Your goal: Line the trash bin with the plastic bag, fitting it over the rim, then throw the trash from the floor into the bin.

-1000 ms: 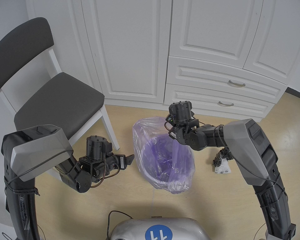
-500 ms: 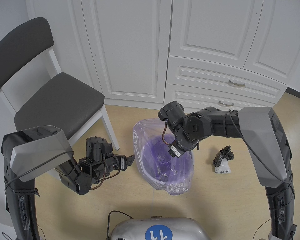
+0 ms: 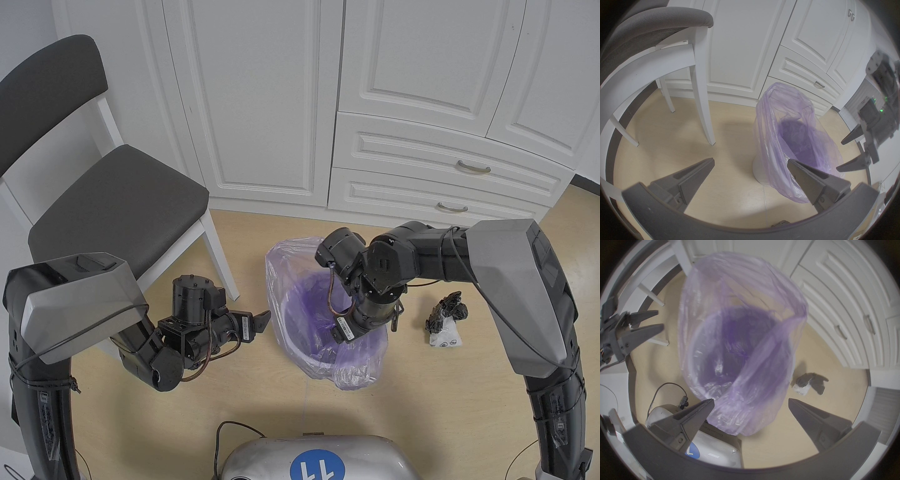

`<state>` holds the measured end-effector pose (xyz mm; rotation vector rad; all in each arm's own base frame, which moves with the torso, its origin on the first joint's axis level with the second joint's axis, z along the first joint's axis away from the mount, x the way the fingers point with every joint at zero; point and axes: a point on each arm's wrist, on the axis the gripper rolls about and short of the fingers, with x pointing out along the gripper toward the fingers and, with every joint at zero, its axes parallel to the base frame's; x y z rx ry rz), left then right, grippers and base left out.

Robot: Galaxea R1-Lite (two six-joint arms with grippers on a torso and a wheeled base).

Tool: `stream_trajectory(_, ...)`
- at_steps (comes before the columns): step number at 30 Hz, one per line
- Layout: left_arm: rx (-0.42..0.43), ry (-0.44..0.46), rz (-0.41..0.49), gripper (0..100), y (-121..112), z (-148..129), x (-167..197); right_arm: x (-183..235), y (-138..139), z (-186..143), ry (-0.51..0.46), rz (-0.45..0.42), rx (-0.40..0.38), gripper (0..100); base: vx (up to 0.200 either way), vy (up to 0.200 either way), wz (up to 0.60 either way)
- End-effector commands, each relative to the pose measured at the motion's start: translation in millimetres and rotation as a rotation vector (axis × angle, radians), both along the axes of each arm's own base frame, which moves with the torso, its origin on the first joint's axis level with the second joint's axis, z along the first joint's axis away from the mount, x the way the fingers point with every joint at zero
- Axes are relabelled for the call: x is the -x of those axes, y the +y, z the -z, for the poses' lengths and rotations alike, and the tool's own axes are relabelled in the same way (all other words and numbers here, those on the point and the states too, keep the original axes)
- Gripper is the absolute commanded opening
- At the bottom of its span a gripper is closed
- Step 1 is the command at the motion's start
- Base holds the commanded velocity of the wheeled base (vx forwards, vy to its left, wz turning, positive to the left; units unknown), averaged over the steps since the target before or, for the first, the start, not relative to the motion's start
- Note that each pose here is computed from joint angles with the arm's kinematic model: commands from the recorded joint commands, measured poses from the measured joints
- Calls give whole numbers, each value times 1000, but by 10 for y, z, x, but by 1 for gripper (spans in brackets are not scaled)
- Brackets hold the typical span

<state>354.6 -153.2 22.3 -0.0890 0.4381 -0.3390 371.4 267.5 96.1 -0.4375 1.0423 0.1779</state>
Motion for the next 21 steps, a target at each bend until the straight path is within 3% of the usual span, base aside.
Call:
stream_trajectory(1,-1,3,0,100,-2,14,-1,-153,-194,126,44,58,-14,100,0,0,0)
stream_trajectory(4,-2,7,0,100,-5,38,-9,-236,-323,118,42,90,-22,100,0,0,0)
stream_trajectory(9,-4,10,-1,100,-6,53,-12,-336,-518,52,76,104,-110,100,0,0,0)
stream_trajectory(17,-5,13,-3,100,1,62,-12,-321,-466,97,138,114,-217,100,0,0,0)
stream_trajectory(18,-5,13,-3,100,1,62,-12,-322,-466,104,140,114,-216,0,0,0,0)
stream_trajectory(21,-5,11,-3,100,1,56,-12,-346,-469,127,132,116,-221,0,0,0,0)
